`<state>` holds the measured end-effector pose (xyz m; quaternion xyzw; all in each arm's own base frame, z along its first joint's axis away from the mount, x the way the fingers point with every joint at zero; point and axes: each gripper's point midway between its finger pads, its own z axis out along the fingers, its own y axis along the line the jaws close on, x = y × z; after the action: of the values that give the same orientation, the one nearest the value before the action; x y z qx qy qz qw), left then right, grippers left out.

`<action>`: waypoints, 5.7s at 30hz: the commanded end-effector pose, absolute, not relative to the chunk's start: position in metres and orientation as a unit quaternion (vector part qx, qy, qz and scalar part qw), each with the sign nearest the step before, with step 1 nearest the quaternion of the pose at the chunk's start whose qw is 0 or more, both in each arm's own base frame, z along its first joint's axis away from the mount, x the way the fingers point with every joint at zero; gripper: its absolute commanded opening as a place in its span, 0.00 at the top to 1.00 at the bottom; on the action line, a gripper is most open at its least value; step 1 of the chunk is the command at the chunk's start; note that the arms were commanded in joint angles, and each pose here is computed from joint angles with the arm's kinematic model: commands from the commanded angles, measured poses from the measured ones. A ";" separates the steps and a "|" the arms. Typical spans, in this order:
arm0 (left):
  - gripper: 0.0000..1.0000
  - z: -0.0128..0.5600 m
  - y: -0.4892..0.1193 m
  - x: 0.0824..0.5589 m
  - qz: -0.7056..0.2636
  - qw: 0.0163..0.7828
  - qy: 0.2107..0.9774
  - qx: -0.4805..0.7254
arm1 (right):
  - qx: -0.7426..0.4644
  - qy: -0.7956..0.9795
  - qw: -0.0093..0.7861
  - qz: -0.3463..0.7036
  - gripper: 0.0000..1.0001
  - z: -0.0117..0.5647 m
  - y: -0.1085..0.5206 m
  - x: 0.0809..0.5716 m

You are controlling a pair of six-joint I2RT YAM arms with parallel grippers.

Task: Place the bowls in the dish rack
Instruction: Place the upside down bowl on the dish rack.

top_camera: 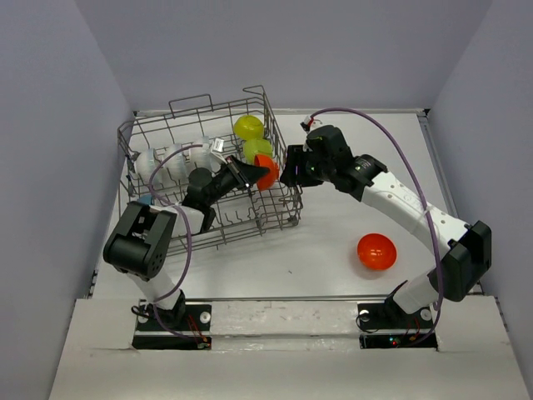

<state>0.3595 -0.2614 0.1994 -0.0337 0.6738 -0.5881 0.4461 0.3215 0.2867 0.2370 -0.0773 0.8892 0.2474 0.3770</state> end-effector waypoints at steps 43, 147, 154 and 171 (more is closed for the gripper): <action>1.00 0.223 -0.264 0.366 -0.557 0.522 0.645 0.024 | -0.075 0.875 0.405 0.255 0.82 0.256 0.297 0.331; 0.87 0.155 -0.178 0.385 -0.214 0.497 0.841 -0.024 | 0.044 0.869 0.445 0.212 0.99 0.261 0.260 0.339; 0.76 0.156 -0.174 0.381 -0.205 0.499 0.842 -0.021 | 0.051 0.869 0.445 0.212 0.99 0.260 0.259 0.339; 0.74 0.141 -0.178 0.381 -0.202 0.479 0.854 -0.007 | 0.052 0.868 0.445 0.215 0.99 0.258 0.259 0.337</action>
<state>0.3667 -0.1925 0.1390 -0.0020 0.8556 -0.2385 0.4595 0.3266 0.2825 0.2290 -0.0029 0.8886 0.2145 0.4054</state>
